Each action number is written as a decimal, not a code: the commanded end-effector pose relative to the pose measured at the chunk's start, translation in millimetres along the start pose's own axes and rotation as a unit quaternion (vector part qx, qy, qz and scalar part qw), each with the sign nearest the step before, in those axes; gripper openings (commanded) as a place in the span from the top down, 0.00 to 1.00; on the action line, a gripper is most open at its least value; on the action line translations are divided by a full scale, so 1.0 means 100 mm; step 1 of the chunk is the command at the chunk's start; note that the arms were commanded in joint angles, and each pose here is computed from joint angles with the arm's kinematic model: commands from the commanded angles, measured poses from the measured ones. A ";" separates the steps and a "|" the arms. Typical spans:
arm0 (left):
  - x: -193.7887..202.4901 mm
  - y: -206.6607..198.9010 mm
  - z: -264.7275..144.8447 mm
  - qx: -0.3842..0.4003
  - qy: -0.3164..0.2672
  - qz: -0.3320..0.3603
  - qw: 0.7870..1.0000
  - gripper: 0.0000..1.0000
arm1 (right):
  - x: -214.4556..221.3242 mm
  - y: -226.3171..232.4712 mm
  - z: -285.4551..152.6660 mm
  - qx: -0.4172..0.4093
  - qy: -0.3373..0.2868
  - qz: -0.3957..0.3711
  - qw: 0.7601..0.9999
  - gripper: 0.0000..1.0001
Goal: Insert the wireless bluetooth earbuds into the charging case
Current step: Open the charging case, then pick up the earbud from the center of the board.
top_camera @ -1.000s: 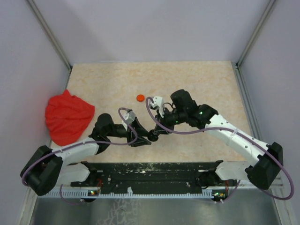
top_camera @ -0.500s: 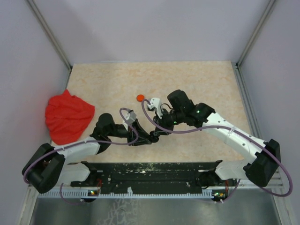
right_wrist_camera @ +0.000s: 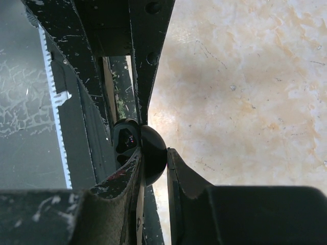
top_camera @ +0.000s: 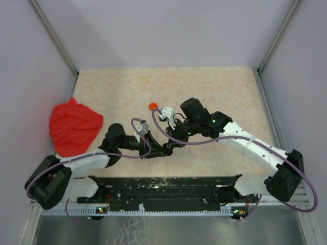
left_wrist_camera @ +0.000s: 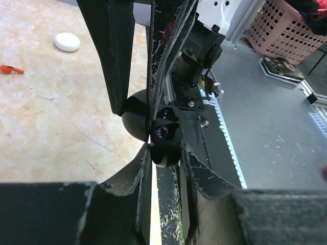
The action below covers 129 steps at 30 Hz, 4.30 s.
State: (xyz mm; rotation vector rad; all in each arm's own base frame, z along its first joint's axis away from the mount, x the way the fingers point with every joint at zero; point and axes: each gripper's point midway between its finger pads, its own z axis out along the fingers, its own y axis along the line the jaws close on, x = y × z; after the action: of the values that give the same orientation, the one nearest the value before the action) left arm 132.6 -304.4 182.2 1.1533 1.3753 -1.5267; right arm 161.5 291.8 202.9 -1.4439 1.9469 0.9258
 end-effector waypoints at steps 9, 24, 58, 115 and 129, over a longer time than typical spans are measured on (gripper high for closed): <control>0.06 0.38 -0.17 -0.128 -0.023 0.116 0.985 0.99 | -0.38 -0.15 -0.25 0.070 -0.062 -0.003 0.996 0.55; 0.18 0.54 -0.34 -0.200 -0.022 0.127 0.971 0.99 | 0.09 -1.67 -0.38 0.301 -0.063 0.218 0.926 0.49; 0.32 0.61 -0.35 -0.198 0.020 0.141 0.970 0.99 | 0.99 -3.40 0.23 0.435 -0.004 0.389 0.812 0.68; 0.23 0.65 -0.47 -0.242 0.008 0.149 0.959 0.99 | 1.34 -1.72 0.45 0.376 0.168 0.286 0.865 0.57; 0.23 0.64 -0.46 -0.239 0.008 0.148 0.960 0.99 | 1.53 -1.85 0.18 0.413 0.185 0.287 0.844 0.57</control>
State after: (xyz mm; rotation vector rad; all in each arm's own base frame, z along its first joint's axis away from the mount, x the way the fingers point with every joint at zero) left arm 192.4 -265.6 134.8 1.0030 1.4373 -0.9134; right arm 288.6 195.6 29.1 -0.5833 2.6706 -0.0309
